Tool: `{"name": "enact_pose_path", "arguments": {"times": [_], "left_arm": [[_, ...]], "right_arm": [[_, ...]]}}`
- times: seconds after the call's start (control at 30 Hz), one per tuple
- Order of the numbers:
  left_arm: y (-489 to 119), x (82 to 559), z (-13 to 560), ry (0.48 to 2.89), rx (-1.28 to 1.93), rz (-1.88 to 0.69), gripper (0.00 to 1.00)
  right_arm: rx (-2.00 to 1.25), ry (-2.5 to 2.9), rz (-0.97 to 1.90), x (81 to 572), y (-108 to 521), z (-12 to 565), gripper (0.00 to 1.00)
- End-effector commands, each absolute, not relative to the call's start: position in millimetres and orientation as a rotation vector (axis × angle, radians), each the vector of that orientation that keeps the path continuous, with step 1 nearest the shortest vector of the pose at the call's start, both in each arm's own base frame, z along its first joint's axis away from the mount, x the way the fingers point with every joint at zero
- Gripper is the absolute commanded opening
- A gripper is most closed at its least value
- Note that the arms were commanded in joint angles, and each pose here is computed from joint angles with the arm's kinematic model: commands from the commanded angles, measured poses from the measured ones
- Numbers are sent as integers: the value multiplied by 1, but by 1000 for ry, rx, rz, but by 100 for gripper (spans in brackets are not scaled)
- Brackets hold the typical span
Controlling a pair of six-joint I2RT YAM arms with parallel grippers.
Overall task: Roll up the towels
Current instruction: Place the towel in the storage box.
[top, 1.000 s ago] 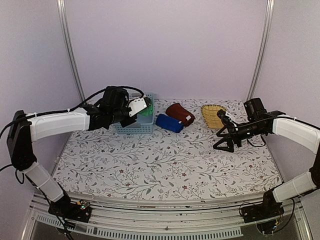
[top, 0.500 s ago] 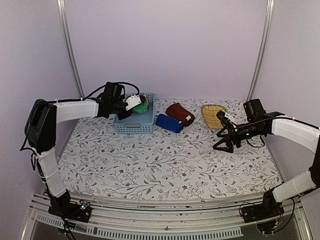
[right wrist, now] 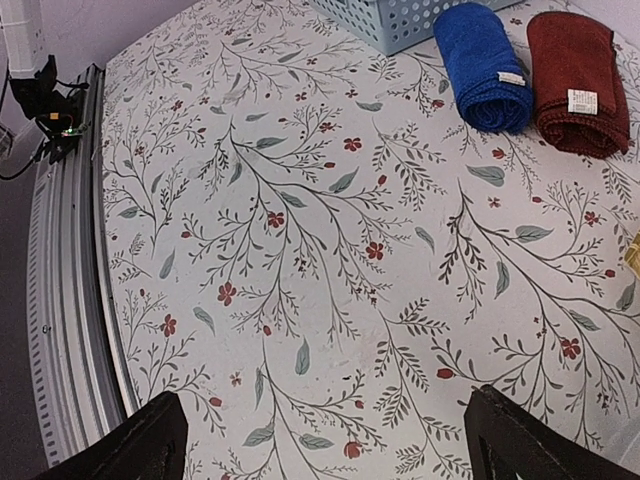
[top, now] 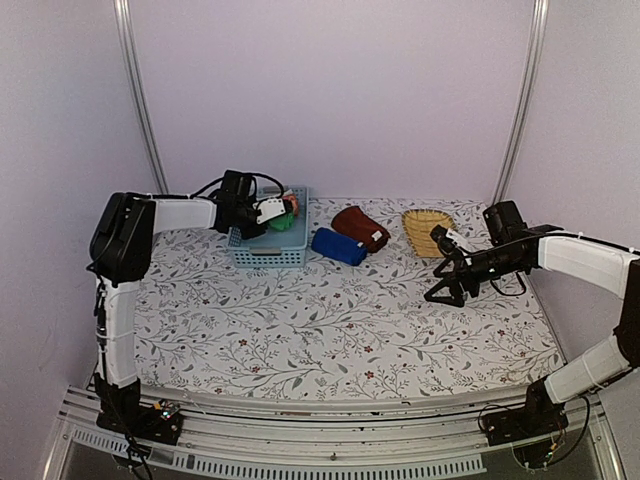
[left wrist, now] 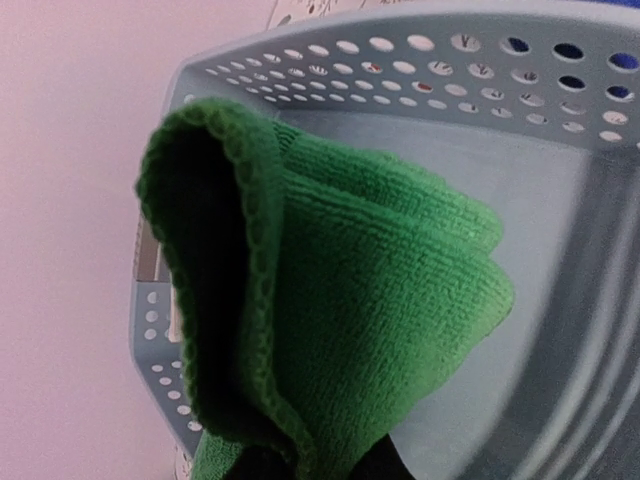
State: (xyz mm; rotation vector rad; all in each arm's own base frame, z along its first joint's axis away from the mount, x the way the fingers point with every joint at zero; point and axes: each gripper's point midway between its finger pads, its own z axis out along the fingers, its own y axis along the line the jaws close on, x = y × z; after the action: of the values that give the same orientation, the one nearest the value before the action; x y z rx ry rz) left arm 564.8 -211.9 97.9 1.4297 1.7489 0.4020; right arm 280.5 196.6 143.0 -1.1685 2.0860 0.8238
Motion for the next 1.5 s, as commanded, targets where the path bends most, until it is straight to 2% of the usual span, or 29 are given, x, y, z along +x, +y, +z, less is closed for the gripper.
{"name": "enact_pose_path", "arguments": {"times": [0.0, 0.5, 0.8, 0.9, 1.13, 1.23, 1.47], "left_arm": [[-201, 586, 90, 1754, 1438, 430, 3], [-191, 615, 47, 1775, 1395, 475, 6], [-190, 630, 33, 1738, 1358, 544, 15], [-194, 631, 32, 1731, 1353, 540, 22], [-206, 629, 27, 1711, 1375, 513, 50], [-208, 628, 28, 1705, 1377, 527, 56], [-208, 621, 33, 1697, 1395, 549, 61]], "right_arm": [[-1161, 2110, 808, 283, 191, 134, 99], [-1153, 2153, 829, 283, 188, 122, 99], [-1154, 2172, 838, 283, 187, 116, 99], [-1153, 2182, 850, 281, 188, 114, 99], [-1152, 2191, 858, 281, 188, 112, 99], [-1152, 2189, 854, 281, 187, 112, 99], [-1154, 2184, 858, 281, 187, 113, 99]]}}
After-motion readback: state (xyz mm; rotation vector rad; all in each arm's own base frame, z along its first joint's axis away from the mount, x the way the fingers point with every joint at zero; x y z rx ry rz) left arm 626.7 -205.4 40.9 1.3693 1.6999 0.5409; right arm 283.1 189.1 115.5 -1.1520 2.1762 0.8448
